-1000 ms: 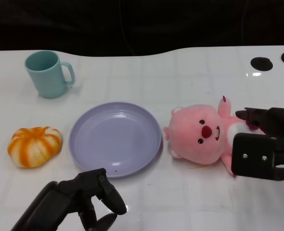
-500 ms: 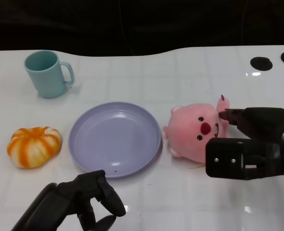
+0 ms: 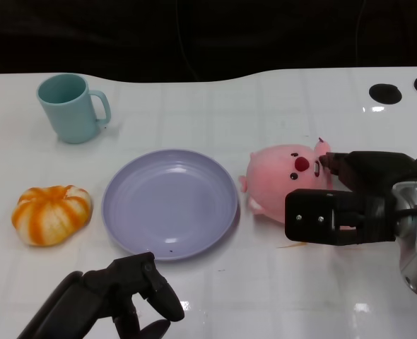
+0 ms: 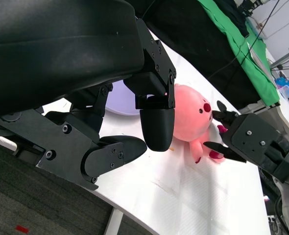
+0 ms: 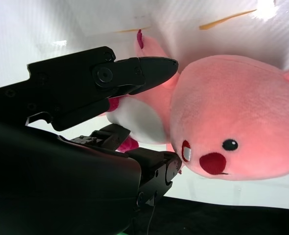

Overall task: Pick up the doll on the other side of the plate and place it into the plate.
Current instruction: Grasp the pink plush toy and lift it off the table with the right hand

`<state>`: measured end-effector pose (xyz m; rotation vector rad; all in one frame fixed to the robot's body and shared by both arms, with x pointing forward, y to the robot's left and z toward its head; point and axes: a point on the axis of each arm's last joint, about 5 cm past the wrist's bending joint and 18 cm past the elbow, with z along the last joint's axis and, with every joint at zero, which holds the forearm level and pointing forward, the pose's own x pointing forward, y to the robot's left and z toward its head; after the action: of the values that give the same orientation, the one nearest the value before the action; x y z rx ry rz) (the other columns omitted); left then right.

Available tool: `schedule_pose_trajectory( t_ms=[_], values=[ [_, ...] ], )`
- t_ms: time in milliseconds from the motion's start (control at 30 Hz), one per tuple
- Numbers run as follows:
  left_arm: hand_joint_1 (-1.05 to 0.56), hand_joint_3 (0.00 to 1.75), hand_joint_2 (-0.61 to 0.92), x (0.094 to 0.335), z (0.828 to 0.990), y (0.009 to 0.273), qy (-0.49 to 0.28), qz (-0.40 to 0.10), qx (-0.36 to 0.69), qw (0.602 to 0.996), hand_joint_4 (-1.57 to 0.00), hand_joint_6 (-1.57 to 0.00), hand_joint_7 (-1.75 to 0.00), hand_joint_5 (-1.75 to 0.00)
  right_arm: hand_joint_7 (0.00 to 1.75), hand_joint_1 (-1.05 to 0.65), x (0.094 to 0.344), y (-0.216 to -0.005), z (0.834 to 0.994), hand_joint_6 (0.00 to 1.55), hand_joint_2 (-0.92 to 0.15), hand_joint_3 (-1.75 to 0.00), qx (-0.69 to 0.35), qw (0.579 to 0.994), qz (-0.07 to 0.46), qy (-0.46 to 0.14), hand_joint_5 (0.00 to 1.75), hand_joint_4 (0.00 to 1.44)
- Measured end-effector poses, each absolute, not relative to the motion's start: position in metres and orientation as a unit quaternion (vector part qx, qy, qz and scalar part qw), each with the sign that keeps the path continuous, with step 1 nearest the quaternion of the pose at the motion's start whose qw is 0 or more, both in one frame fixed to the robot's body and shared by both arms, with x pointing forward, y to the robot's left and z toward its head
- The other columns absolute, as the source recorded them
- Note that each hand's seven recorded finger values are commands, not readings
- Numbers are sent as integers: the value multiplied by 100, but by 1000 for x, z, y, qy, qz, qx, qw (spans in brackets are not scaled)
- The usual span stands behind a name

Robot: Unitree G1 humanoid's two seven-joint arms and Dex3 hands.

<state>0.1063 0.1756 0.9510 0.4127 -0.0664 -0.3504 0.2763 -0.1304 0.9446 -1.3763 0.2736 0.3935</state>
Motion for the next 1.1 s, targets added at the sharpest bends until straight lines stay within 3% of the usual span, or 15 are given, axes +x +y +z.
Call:
schedule_pose_trajectory(
  t_ms=[533,833,1100],
  values=[
    [-21,80,71,104,951,180,-25,-169,204,964,-67,-62,-130,-164,5,-78,289,-128,935,33,-92,-27,-633,744,175,125,22,36],
    [-23,78,72,102,953,180,-29,-169,205,964,-66,-62,-131,-167,6,-73,310,-119,921,53,-92,-17,-669,712,189,97,17,41],
    [-22,81,71,99,954,179,-30,-170,205,963,-67,-61,-131,-165,6,-58,318,-112,905,77,-92,-3,-716,675,167,58,29,54]
  ],
)
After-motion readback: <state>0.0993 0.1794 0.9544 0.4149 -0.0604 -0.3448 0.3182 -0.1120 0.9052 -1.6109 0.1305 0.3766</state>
